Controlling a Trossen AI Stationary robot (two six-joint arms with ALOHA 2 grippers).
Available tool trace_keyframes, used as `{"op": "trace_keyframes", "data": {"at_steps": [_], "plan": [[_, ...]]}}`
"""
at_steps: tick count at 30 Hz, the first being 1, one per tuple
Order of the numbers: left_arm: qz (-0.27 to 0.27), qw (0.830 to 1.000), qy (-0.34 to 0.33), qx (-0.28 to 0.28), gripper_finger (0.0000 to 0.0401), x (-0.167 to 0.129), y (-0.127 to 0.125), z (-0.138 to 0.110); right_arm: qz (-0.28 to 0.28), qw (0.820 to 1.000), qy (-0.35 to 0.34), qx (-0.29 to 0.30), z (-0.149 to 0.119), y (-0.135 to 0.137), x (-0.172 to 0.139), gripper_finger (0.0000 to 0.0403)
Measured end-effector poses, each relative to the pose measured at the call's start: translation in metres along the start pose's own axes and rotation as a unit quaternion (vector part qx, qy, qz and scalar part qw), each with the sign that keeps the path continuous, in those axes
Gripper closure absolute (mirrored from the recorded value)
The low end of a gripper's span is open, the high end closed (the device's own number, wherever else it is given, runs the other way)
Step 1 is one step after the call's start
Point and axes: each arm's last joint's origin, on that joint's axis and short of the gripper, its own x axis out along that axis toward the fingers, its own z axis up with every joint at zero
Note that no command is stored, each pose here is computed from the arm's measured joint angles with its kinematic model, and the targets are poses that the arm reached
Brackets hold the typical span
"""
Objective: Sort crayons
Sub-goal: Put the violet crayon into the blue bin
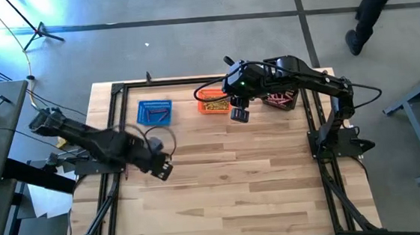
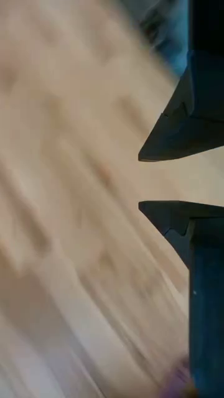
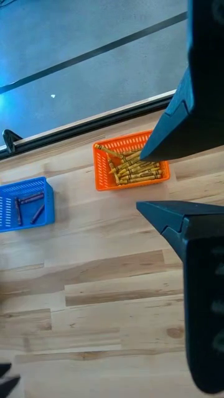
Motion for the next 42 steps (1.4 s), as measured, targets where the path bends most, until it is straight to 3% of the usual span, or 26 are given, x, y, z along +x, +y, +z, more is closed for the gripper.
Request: {"op": "trace_keyframes", "data": {"at_steps": [3, 6, 14, 18, 25, 42], "plan": [[0.085, 0.991, -0.034, -0.097, 0.0302, 0.009, 0.006, -0.014, 0.0, 1.0, 0.0, 0.0, 0.0, 0.0, 0.0, 0.0304], [0.157, 0.969, -0.055, -0.184, 0.0302, 0.02, 0.009, -0.024, 0.0, 1.0, 0.0, 0.0, 0.0, 0.0, 0.0, 0.0304], [0.351, 0.906, -0.016, -0.237, 0.0302, 0.054, 0.014, -0.043, 0.0, 1.0, 0.0, 0.0, 0.0, 0.0, 0.0, 0.0304], [0.378, 0.89, -0.009, -0.253, 0.0302, 0.074, 0.025, -0.048, 0.0, 1.0, 0.0, 0.0, 0.0, 0.0, 0.0, 0.0304], [0.331, 0.898, 0.004, -0.291, 0.0302, 0.107, 0.056, -0.053, 0.0, 1.0, 0.0, 0.0, 0.0, 0.0, 0.0, 0.0304], [0.379, 0.875, 0.013, -0.301, 0.0302, 0.114, 0.101, -0.059, 0.0, 1.0, 0.0, 0.0, 0.0, 0.0, 0.0, 0.0304]]}}
